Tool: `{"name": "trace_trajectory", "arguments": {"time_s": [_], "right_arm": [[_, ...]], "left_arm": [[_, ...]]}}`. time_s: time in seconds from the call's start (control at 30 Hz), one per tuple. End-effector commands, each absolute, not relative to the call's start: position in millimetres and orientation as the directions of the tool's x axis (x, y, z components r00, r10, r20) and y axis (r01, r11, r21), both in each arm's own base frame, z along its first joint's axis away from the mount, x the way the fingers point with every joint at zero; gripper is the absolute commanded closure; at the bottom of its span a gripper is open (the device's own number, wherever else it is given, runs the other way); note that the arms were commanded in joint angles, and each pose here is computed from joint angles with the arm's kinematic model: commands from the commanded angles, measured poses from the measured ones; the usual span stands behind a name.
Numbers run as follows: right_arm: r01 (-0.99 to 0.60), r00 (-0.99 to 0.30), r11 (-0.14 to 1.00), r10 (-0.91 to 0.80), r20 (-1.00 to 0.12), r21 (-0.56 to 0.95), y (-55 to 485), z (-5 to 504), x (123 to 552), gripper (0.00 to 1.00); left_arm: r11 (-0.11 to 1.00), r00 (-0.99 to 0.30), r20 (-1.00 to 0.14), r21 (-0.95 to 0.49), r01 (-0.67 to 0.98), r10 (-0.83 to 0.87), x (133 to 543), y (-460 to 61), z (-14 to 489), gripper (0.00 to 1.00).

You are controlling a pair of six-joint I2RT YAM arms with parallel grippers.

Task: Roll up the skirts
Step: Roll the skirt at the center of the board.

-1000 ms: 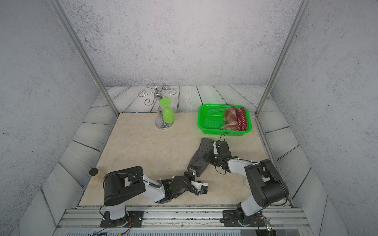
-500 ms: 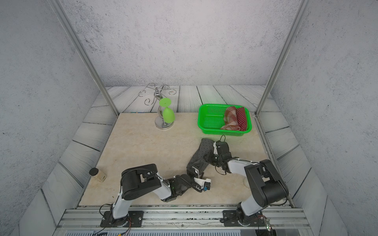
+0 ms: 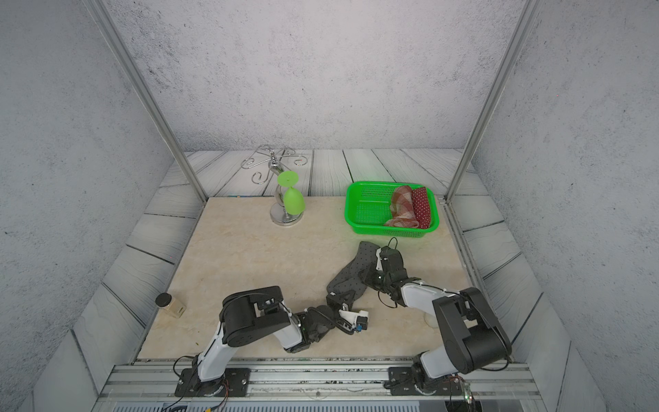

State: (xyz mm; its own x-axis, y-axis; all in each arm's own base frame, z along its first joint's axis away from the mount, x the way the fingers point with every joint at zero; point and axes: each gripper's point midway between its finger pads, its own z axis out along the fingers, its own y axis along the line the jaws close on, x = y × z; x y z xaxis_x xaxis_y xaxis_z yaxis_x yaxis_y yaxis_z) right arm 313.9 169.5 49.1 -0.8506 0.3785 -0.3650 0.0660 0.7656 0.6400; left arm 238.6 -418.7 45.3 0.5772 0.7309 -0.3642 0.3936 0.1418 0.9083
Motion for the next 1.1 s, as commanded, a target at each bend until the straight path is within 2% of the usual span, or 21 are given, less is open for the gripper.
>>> {"name": "trace_trajectory", "arguments": {"time_s": [0.0,0.1,0.17,0.3,0.43,0.47,0.5,0.57,0.6,0.67,0.73,0.83,1.07], "right_arm": [[0.089,-0.899,0.775,0.332,-0.285,0.626,165.4,37.9,280.4,0.96],[0.088,-0.899,0.778,0.332,-0.287,0.623,162.7,36.2,275.3,0.86],[0.093,-0.901,0.78,0.331,-0.281,0.619,160.5,32.6,271.4,0.82],[0.103,-0.905,0.78,0.331,-0.267,0.618,158.7,28.3,267.5,0.84],[0.109,-0.903,0.79,0.333,-0.273,0.603,154.1,29.5,266.2,0.87],[0.108,-0.904,0.792,0.33,-0.272,0.601,153.8,30.7,266.0,0.82],[0.104,-0.904,0.793,0.327,-0.275,0.6,153.9,32.4,266.0,0.73],[0.096,-0.897,0.789,0.333,-0.291,0.607,153.4,38.7,267.1,0.48],[0.091,-0.891,0.786,0.339,-0.303,0.612,153.1,43.1,267.8,0.4],[0.072,-0.871,0.777,0.354,-0.34,0.626,151.7,55.7,269.2,0.27],[0.047,-0.853,0.77,0.362,-0.376,0.636,150.8,68.3,270.4,0.21],[0.019,-0.837,0.765,0.364,-0.408,0.644,150.4,82.1,271.2,0.18],[0.004,-0.857,0.742,0.348,-0.381,0.67,163.0,82.7,282.5,0.11]], "left_arm": [[0.187,0.345,-0.397,0.842,0.506,0.851,268.7,-369.6,13.0,1.0],[0.32,0.238,-0.558,0.719,0.617,0.795,266.1,-366.9,21.2,1.0],[0.4,0.158,-0.65,0.62,0.675,0.743,264.7,-366.5,23.5,1.0],[0.552,-0.035,-0.801,0.379,0.743,0.598,267.6,-358.7,19.5,1.0],[0.673,-0.176,-0.879,0.198,0.713,0.444,275.1,-338.6,11.9,1.0],[0.69,-0.202,-0.89,0.156,0.707,0.408,276.3,-334.7,9.5,1.0],[0.701,-0.227,-0.897,0.119,0.703,0.38,277.1,-331.3,6.6,1.0],[0.723,-0.291,-0.906,0.024,0.691,0.308,278.7,-325.2,-0.4,1.0],[0.728,-0.315,-0.907,-0.014,0.685,0.279,278.8,-322.5,-3.5,1.0],[0.734,-0.356,-0.909,-0.089,0.673,0.217,278.7,-318.0,-10.1,1.0],[0.739,-0.383,-0.91,-0.146,0.658,0.161,278.7,-312.5,-15.1,1.0],[0.743,-0.473,-0.875,-0.25,0.621,0.101,282.1,-305.1,-26.1,1.0],[0.673,-0.616,-0.788,-0.465,0.575,-0.018,289.2,-308.4,-29.3,1.0]]}}
